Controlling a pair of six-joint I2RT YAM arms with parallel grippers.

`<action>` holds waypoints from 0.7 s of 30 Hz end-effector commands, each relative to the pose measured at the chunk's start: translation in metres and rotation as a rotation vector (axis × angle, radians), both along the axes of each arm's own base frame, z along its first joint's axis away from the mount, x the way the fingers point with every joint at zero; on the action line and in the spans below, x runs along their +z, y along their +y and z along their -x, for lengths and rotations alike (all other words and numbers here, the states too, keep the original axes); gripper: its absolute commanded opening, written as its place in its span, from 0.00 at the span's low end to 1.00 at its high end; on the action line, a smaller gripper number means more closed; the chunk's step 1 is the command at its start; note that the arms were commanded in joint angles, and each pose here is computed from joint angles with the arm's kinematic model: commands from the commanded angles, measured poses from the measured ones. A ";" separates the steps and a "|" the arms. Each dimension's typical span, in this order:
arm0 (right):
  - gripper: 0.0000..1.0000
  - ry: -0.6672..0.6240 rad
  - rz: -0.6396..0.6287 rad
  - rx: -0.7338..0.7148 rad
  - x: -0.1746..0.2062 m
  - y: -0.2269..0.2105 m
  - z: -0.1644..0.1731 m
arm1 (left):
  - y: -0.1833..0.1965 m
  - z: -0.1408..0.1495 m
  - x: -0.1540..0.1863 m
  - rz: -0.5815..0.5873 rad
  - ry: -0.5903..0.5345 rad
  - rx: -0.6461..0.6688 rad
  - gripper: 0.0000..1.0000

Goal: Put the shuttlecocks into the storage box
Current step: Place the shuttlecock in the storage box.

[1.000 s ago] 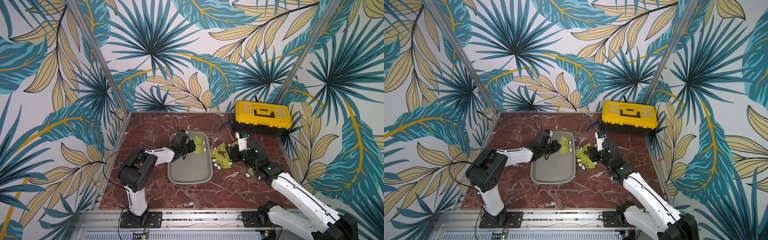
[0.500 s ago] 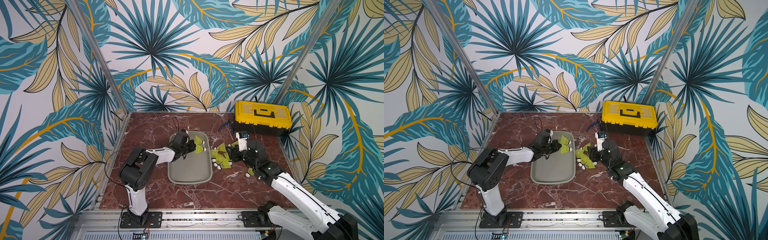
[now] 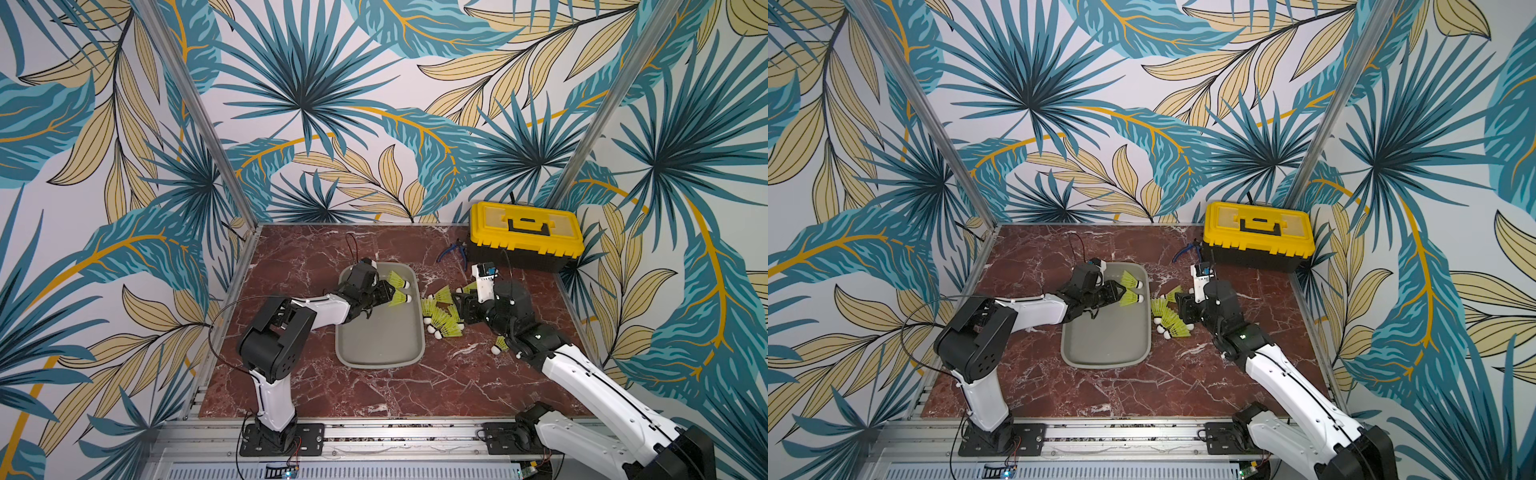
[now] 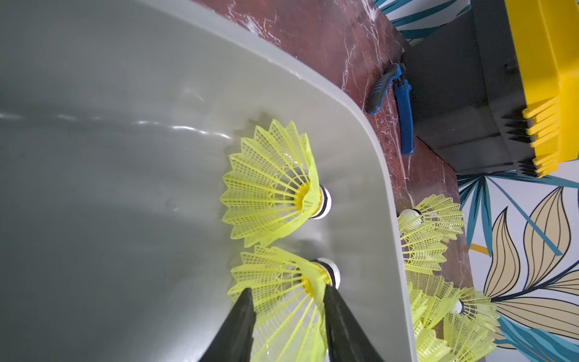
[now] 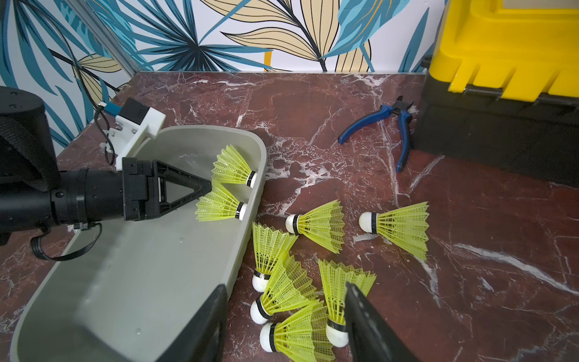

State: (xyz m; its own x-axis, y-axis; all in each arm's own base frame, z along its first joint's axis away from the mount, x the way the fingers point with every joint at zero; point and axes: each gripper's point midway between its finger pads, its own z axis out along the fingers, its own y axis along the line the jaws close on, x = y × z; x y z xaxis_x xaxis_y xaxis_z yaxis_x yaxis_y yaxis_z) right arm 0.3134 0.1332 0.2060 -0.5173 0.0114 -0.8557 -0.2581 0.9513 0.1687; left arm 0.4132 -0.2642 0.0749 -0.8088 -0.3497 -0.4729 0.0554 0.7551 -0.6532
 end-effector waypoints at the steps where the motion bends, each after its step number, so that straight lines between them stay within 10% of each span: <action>1: 0.60 0.035 0.030 -0.020 -0.015 -0.006 0.006 | 0.001 -0.008 0.034 0.020 -0.075 0.006 0.45; 21: 0.62 0.131 0.027 -0.284 -0.037 -0.048 0.016 | 0.041 0.026 0.099 -0.188 -0.218 -0.040 0.60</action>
State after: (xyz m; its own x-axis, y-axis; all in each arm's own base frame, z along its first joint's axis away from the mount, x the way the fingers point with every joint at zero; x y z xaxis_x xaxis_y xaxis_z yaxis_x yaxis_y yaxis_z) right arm 0.3084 0.1028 0.1854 -0.5690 0.0946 -0.8169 -0.0671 0.9847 0.1608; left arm 0.3976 -0.2423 0.1711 -0.7027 -0.2924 -0.6486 0.1970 0.7960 -0.5723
